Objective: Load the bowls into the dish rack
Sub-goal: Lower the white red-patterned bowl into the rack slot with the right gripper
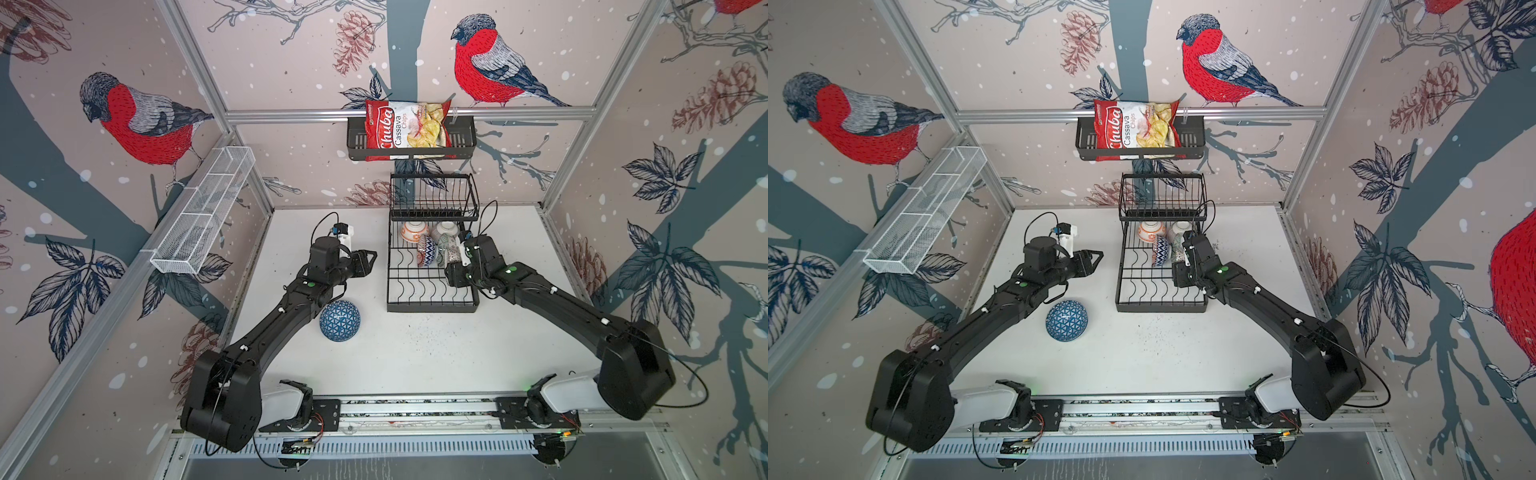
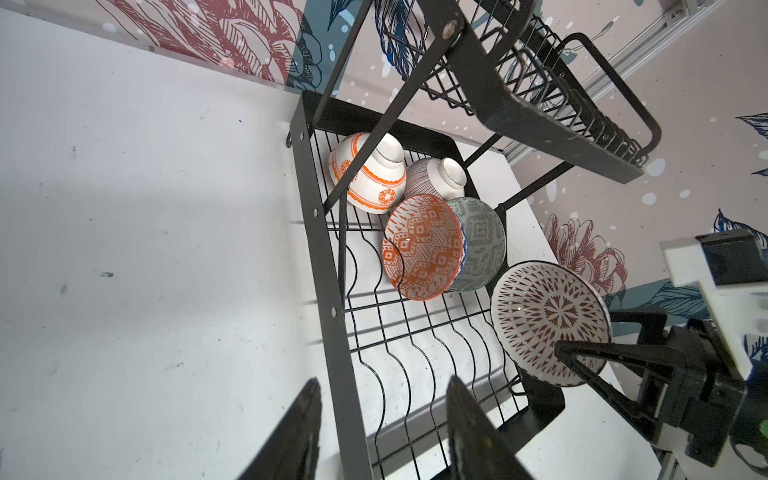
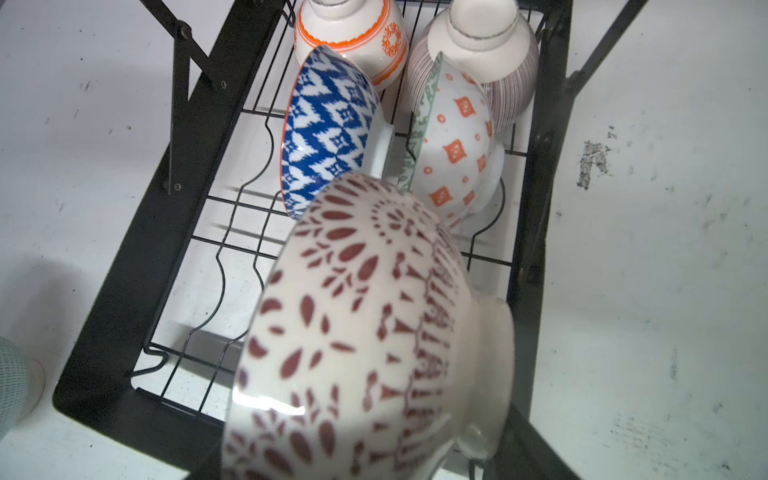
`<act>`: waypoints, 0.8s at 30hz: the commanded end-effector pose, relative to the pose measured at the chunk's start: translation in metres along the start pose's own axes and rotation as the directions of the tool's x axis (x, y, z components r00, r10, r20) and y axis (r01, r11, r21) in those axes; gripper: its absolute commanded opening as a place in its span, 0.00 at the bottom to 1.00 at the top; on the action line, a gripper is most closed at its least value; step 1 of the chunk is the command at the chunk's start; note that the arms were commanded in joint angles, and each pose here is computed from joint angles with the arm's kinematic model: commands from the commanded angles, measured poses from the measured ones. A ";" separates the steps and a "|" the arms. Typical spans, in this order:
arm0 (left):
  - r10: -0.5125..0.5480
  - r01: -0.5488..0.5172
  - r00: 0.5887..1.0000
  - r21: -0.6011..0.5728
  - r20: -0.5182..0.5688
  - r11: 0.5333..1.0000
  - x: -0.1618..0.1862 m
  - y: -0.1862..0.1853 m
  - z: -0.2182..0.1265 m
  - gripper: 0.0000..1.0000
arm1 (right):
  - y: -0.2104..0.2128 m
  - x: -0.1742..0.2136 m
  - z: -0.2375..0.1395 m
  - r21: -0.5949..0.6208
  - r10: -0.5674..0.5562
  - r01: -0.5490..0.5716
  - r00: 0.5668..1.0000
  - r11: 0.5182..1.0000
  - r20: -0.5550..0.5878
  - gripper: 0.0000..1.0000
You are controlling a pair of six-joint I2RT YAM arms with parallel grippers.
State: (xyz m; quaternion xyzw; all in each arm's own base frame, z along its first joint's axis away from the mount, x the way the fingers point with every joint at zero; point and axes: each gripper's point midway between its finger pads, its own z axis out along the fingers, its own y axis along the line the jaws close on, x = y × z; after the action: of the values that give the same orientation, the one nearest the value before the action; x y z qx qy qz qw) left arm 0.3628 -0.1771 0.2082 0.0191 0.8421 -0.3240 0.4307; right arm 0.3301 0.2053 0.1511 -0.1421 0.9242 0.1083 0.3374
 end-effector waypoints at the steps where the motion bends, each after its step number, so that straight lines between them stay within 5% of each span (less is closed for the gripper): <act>1: 0.015 -0.017 0.998 0.020 0.065 1.000 -0.013 -0.005 -0.003 0.49 | -0.003 0.004 0.000 0.030 -0.027 0.027 0.999 0.999 -0.020 0.40; 24: 0.032 -0.034 0.996 0.024 0.082 0.999 -0.017 0.000 0.006 0.49 | -0.005 0.040 0.027 0.070 -0.046 0.059 0.985 0.996 -0.164 0.39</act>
State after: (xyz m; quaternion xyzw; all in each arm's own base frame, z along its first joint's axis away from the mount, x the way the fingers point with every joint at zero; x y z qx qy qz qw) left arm 0.3733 -0.1770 0.2108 0.0202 0.8289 -0.3278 0.4529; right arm 0.3136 0.1993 0.1014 -0.1679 0.9501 0.0508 0.2581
